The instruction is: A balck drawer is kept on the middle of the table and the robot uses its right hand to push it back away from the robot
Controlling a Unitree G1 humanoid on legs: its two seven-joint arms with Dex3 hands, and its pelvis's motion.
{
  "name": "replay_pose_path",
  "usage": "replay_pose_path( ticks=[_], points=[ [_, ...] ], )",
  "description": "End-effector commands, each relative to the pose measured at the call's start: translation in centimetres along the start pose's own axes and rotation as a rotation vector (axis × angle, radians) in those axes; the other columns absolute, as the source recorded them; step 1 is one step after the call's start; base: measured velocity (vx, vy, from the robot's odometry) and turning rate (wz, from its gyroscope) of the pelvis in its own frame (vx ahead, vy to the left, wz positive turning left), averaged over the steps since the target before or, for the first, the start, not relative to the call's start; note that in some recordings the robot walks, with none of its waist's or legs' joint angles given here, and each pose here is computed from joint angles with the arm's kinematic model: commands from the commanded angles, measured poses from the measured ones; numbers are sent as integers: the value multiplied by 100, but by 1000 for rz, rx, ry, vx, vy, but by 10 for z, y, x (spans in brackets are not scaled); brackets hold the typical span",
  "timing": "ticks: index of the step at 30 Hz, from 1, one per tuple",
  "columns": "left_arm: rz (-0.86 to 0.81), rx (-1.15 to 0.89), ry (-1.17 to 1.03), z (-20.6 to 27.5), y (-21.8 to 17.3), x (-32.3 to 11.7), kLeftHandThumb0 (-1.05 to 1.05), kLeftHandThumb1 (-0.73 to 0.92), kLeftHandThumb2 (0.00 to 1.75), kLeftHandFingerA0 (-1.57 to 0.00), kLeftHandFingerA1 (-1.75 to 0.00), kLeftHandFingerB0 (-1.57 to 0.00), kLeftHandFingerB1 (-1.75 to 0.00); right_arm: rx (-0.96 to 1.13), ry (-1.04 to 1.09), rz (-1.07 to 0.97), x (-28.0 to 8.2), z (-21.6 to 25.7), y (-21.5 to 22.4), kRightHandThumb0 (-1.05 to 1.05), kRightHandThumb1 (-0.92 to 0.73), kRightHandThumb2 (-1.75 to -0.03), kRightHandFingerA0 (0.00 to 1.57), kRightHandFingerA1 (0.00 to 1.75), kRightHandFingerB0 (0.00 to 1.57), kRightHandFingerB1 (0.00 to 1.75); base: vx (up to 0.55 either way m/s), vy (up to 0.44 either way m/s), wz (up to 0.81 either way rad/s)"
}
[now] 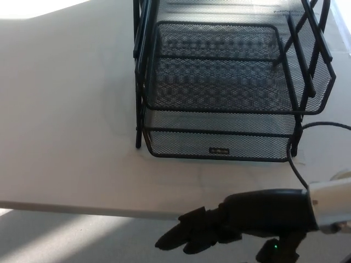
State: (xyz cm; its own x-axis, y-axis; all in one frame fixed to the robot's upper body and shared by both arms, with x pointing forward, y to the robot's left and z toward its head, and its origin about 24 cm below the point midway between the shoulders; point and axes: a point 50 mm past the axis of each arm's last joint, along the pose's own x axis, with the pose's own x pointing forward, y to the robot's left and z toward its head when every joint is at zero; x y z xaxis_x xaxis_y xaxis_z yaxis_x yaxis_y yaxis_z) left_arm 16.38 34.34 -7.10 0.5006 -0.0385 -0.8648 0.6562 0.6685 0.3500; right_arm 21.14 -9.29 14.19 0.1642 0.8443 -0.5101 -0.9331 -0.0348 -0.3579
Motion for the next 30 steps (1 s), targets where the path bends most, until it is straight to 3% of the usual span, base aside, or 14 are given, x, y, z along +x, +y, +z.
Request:
replay_pose_path(
  ticks=[1,4,5,9,10,17,18,19,20,21,24,25,29,30],
  points=[
    [9,-8,14,-7,8,-7,-68,80,64,-23,-30,-20,-27,-204,-61,-67,-65,29,49,-74,-69,-101,0,22,4,25,0,0,0],
    [8,-21,9,-7,7,-7,-69,80,65,-23,-30,-20,-28,-130,-11,-144,-75,12,49,-75,-70,-103,0,22,4,24,0,0,0],
    [8,-22,11,-7,7,-7,-68,81,65,-23,-30,-22,-28,-56,51,-217,-83,-9,46,-72,-87,-67,4,24,6,22,0,0,0],
    [6,-21,4,-7,7,-7,-66,82,65,-23,-30,-21,-28,151,147,-404,-99,-64,50,-75,-76,-72,6,22,9,22,0,0,0],
    [6,-25,5,-7,6,-6,-68,81,65,-23,-30,-21,-28,238,196,-485,-105,-87,56,-83,-72,-103,4,23,13,27,0,0,0],
    [10,-28,3,-6,7,-6,-68,81,65,-24,-30,-22,-29,558,360,-774,-129,-156,88,-81,-67,-99,2,35,7,37,0,0,0],
    [11,-28,6,-7,7,-7,-68,81,65,-23,-30,-21,-29,624,466,-823,-133,-176,97,-35,-50,-106,0,48,0,46,0,0,0],
    [9,-29,7,-8,7,-7,-68,81,65,-22,-30,-21,-28,656,575,-841,-135,-193,106,-73,-64,-99,0,38,15,44,0,0,0],
    [7,-29,7,-8,7,-8,-68,81,65,-22,-30,-21,-28,661,655,-840,-137,-204,112,-73,-64,-99,0,38,15,44,0,0,0],
    [7,-27,9,-9,7,-8,-68,80,65,-22,-30,-20,-28,678,690,-838,-137,-210,115,-73,-79,-66,10,22,17,27,0,0,0],
    [9,-29,13,-9,7,-7,-67,81,65,-22,-30,-19,-28,780,767,-843,-138,-231,129,-74,-66,-94,6,31,12,40,0,0,0],
    [10,-25,15,-9,7,-7,-67,81,65,-22,-30,-19,-28,791,781,-838,-138,-235,132,-69,-82,-64,9,25,19,28,0,0,0],
    [15,-16,20,-8,6,-6,-67,81,65,-22,-30,-20,-28,894,837,-826,-136,-258,154,-66,-82,-65,13,23,17,27,0,0,0],
    [17,-21,25,-9,7,-6,-68,80,65,-22,-29,-19,-28,950,831,-824,-134,-263,162,-67,-67,-93,5,33,7,33,0,0,0]
  ],
)
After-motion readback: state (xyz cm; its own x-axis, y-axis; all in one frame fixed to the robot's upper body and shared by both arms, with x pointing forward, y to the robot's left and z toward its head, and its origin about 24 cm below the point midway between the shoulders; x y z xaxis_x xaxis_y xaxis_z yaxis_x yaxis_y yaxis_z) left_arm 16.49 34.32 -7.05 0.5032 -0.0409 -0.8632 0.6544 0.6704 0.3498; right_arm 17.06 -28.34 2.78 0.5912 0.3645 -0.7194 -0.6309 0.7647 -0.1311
